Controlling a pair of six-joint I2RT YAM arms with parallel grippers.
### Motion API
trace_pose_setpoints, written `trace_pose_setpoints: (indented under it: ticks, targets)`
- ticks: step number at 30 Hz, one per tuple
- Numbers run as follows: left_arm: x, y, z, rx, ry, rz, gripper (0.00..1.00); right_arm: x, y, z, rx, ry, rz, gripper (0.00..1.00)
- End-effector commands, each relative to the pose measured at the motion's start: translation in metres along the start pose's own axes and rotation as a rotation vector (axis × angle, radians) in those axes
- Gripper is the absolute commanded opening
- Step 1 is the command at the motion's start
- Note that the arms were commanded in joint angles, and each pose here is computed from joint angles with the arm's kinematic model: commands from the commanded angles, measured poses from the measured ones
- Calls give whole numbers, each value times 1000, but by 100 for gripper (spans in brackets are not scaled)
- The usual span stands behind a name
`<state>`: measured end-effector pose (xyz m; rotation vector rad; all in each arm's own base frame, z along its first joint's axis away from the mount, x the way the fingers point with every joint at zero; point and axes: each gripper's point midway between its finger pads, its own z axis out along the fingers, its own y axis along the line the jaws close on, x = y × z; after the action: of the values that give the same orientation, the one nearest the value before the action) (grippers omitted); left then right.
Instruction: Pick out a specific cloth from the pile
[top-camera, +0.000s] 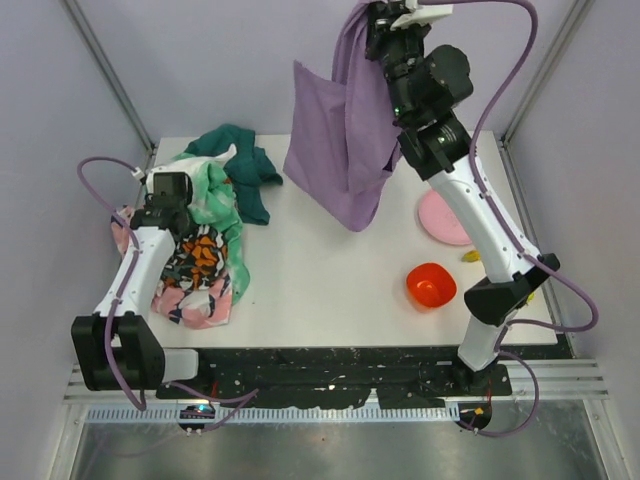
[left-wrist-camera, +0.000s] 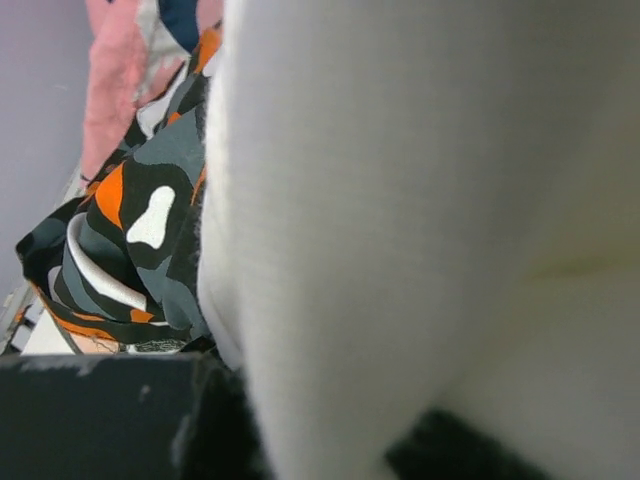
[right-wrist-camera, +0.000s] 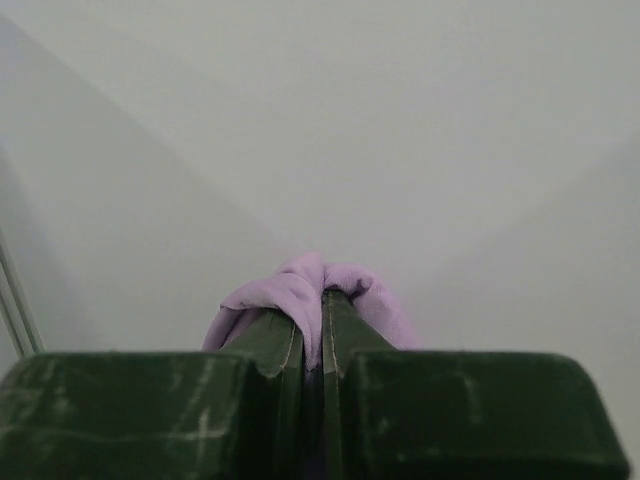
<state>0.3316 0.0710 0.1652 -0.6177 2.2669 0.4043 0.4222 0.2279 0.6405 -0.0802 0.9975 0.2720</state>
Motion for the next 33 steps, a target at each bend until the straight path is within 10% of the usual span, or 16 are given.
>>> trace_pose_setpoints:
  ticks: [1, 2, 3, 4, 15, 31, 33]
  targets:
    - [2, -23, -16, 189, 7, -3, 20, 33, 7, 18, -53, 38, -2, 5]
    - [-1, -31, -22, 246, -3, -12, 36, 39, 5, 21, -56, 45, 9, 5]
    - [-5, -38, -31, 302, -16, -18, 84, 51, 0, 24, -42, 60, 9, 5]
    - [-7, -45, -40, 358, -23, -17, 99, 60, -1, 26, -43, 74, 27, 5]
    - [-39, -45, -132, 601, -219, -113, 100, 202, -26, 9, 10, 311, 13, 5]
    - [-33, -36, -180, 716, -300, -180, 100, 483, 25, -233, -144, 1094, 158, 5]
    - [-34, -32, -184, 710, -310, -184, 100, 472, 20, -228, -132, 1069, 144, 23]
